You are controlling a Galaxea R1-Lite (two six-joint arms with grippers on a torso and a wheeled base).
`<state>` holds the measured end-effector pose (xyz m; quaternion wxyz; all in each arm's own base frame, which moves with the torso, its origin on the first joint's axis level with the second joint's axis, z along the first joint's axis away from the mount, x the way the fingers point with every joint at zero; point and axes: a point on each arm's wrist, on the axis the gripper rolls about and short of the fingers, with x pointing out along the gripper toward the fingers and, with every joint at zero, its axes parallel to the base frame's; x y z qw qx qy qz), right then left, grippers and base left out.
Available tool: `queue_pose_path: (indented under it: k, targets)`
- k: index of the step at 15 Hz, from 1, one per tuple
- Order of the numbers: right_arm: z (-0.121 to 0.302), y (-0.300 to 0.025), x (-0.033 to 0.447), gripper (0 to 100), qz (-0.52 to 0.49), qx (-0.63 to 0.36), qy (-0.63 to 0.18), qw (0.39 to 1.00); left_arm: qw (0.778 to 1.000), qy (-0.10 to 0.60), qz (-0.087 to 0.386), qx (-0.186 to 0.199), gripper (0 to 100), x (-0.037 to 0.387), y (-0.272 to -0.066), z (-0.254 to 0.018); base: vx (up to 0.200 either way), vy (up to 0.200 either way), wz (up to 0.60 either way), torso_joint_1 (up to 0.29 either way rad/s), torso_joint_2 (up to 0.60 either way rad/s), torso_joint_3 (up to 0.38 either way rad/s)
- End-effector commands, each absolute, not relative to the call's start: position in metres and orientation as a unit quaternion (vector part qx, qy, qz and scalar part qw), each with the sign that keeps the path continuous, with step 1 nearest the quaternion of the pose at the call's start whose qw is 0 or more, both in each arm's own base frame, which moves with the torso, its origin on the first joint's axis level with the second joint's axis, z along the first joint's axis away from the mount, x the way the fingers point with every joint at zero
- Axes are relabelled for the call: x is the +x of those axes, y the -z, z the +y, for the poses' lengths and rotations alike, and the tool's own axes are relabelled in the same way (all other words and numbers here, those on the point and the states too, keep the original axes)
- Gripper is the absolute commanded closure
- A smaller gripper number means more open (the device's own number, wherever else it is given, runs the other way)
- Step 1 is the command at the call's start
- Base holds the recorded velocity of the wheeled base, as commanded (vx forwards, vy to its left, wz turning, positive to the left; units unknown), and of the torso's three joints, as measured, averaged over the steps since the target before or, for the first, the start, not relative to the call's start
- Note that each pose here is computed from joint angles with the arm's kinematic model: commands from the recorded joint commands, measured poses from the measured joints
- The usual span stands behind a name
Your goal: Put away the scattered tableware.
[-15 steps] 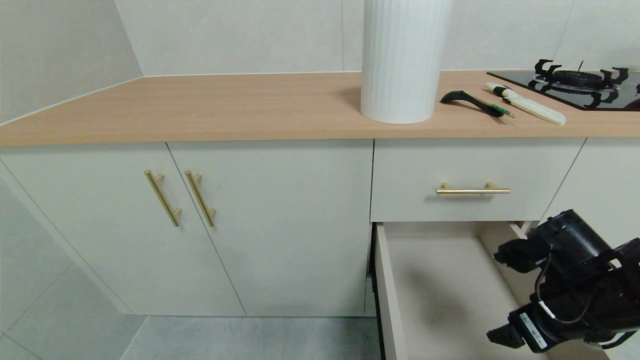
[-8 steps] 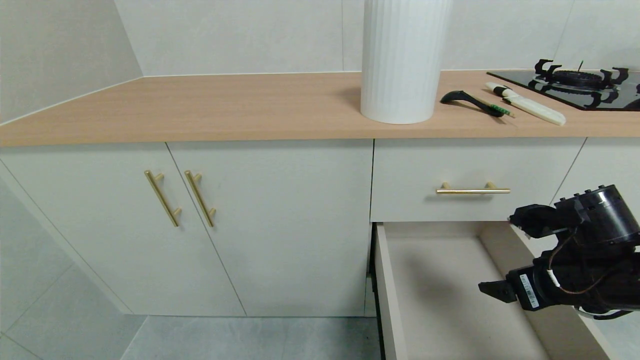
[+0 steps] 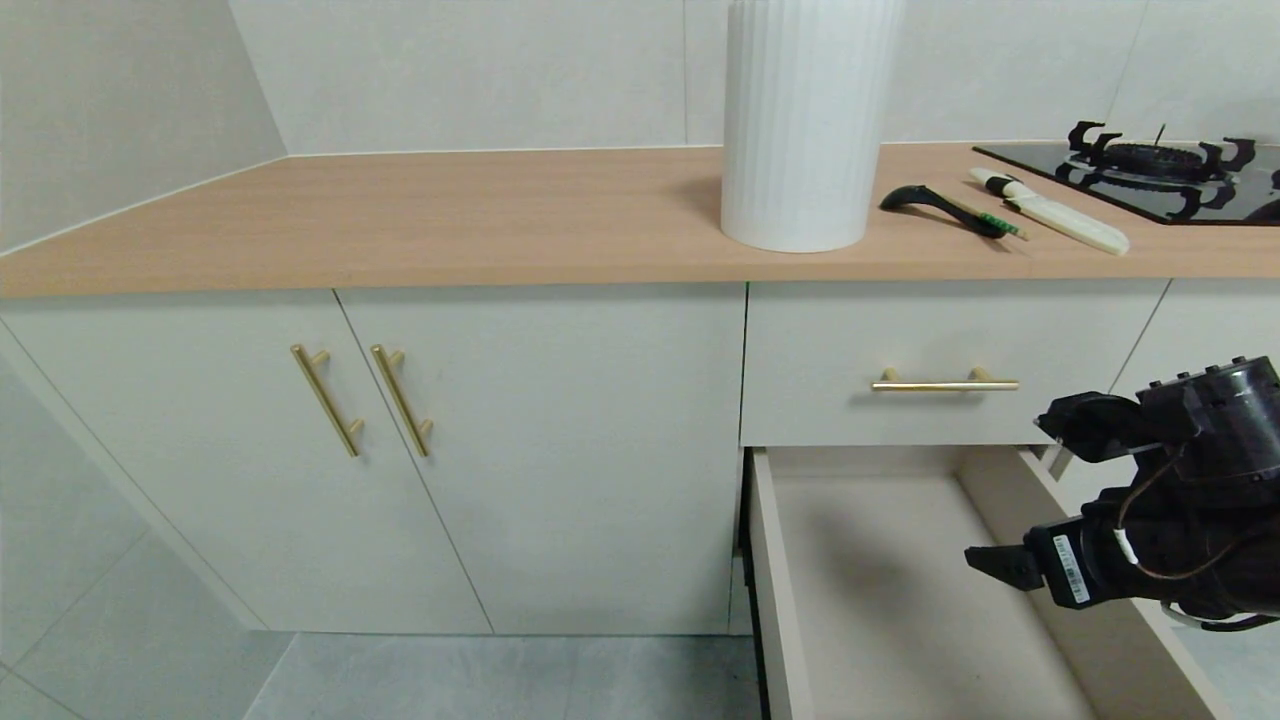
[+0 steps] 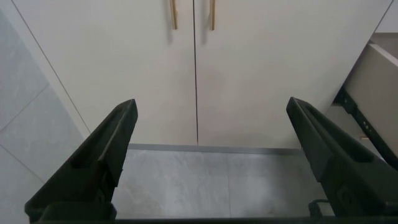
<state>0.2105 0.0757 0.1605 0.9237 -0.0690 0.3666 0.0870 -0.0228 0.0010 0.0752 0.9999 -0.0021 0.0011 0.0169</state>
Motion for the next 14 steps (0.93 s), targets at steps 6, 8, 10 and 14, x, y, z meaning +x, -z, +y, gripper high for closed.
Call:
queue_pose_path:
  k: [6, 8, 10, 14]
  targets:
    - [0.0753, -0.1620, 0.2094, 0, 0.363, -0.069, -0.087, 0.925, 1.000, -0.017, 0.001, -0.002, 0, -0.0228, -0.0753, 0.0010, 0.000, 0.000, 0.00, 0.110, -0.37, -0.277]
    - [0.0754, -0.1616, 0.2097, 0, 0.364, -0.069, -0.087, 0.925, 1.000, -0.017, 0.001, -0.002, 0, -0.0228, -0.0752, 0.0010, 0.000, 0.000, 0.00, 0.161, -0.50, -0.288]
    - [0.0754, -0.1613, 0.2095, 0, 0.365, -0.069, -0.087, 0.925, 1.000, -0.017, 0.001, -0.002, 0, -0.0228, -0.0753, 0.0010, 0.000, 0.000, 0.00, 0.178, -0.47, -0.288]
    - [0.0754, -0.1616, 0.2097, 0, 0.364, -0.069, -0.087, 0.925, 1.000, -0.017, 0.001, -0.002, 0, -0.0228, -0.0753, 0.0010, 0.000, 0.000, 0.00, 0.193, -0.47, -0.278]
